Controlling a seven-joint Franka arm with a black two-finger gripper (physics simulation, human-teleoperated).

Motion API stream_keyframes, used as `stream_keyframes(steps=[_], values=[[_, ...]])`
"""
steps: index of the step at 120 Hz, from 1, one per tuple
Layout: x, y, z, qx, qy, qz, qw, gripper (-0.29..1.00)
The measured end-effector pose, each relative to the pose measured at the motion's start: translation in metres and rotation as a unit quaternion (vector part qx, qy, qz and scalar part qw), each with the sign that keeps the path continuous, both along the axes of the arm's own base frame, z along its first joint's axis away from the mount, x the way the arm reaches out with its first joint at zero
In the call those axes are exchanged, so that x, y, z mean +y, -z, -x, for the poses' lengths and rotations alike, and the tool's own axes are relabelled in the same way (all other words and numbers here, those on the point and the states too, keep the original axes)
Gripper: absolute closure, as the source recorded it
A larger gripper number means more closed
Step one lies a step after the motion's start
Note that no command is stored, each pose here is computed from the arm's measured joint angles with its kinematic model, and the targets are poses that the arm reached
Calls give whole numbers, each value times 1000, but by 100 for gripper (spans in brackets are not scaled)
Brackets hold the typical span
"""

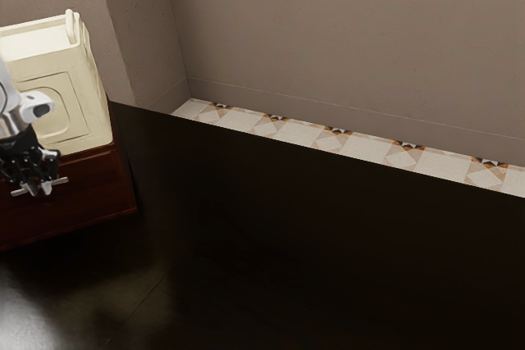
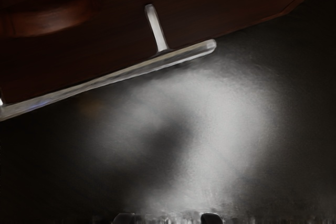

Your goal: Push the drawer handle with one arm to close the drawer

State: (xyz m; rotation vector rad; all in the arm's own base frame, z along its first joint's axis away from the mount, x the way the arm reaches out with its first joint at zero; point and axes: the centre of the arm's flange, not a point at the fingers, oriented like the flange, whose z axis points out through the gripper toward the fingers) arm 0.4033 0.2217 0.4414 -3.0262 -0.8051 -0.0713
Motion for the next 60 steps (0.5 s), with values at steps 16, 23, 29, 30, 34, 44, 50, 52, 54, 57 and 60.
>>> stream_keyframes(steps=[16, 23, 29, 30, 34, 44, 50, 52, 54, 57, 60], values=[[-27, -37, 11, 5, 10, -4, 1000, 30], [-42, -57, 16, 4, 21, -7, 1000, 23], [-55, -75, 14, 3, 33, -9, 999, 18], [-57, -77, 14, 3, 35, -9, 999, 18], [-66, -91, 9, 2, 45, -12, 999, 15], [-84, -119, 3, 3, 61, -16, 998, 10], [-88, -125, 2, 8, 64, -12, 998, 8], [-89, -125, 2, 10, 65, -10, 998, 7], [-90, -126, 2, 12, 65, -8, 998, 7], [-91, -126, 2, 14, 65, -5, 998, 6], [-92, -126, 2, 17, 65, -2, 998, 5]])
